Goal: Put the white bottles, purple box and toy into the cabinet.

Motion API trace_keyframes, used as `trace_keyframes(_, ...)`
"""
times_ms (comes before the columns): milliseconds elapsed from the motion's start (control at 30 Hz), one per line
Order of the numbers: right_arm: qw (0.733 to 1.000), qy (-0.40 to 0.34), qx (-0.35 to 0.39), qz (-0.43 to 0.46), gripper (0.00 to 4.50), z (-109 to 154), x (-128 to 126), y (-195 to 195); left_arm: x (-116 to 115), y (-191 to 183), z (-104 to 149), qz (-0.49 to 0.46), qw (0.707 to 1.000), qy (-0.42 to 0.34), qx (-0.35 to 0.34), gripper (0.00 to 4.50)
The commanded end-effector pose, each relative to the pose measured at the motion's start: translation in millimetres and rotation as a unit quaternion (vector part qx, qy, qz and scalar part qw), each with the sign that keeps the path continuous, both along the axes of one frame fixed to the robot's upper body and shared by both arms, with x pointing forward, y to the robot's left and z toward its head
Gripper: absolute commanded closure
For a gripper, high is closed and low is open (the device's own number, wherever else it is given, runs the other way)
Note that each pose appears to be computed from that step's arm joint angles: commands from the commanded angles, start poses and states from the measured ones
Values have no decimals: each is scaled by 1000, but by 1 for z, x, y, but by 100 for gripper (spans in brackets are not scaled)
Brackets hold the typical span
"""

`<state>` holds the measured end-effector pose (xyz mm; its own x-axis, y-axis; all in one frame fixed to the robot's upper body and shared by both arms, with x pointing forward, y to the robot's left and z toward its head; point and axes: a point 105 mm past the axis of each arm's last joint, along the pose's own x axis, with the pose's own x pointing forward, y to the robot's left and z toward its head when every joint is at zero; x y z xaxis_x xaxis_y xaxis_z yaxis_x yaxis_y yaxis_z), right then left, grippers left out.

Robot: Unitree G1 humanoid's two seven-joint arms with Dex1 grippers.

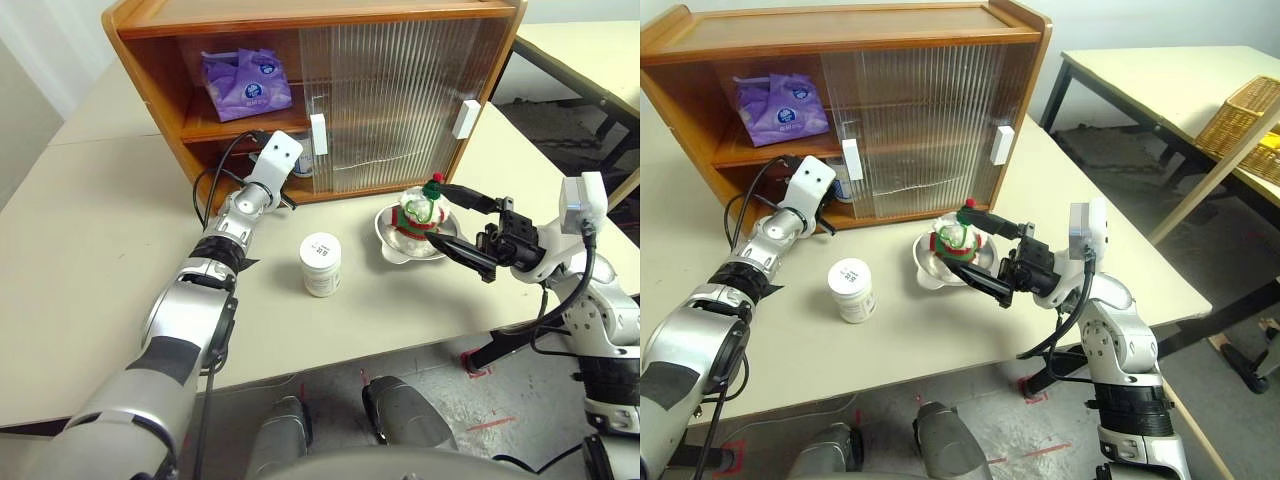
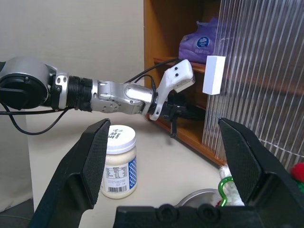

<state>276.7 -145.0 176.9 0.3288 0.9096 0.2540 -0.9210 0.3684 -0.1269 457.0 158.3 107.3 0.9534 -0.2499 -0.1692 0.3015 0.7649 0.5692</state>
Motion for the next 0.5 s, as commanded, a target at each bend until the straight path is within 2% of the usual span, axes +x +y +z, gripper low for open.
trace_keyframes(33, 1000, -4, -3, 0, 0, 3, -2, -1, 0, -5, 0, -8, 1000, 4, -5, 448)
trace_keyframes(267, 1000, -4, -3, 0, 0, 4, -3, 0, -1, -4, 1, -13, 999, 6, -36, 448)
trace_keyframes(400, 1000, -3, 1, 2, 0, 4, -1, 2, -12, 13, -6, -15, 993, 22, -117, 448)
trace_keyframes(500, 1000, 1, -1, 5, 0, 2, 0, 2, -29, 13, -2, -58, 975, 8, -216, 391)
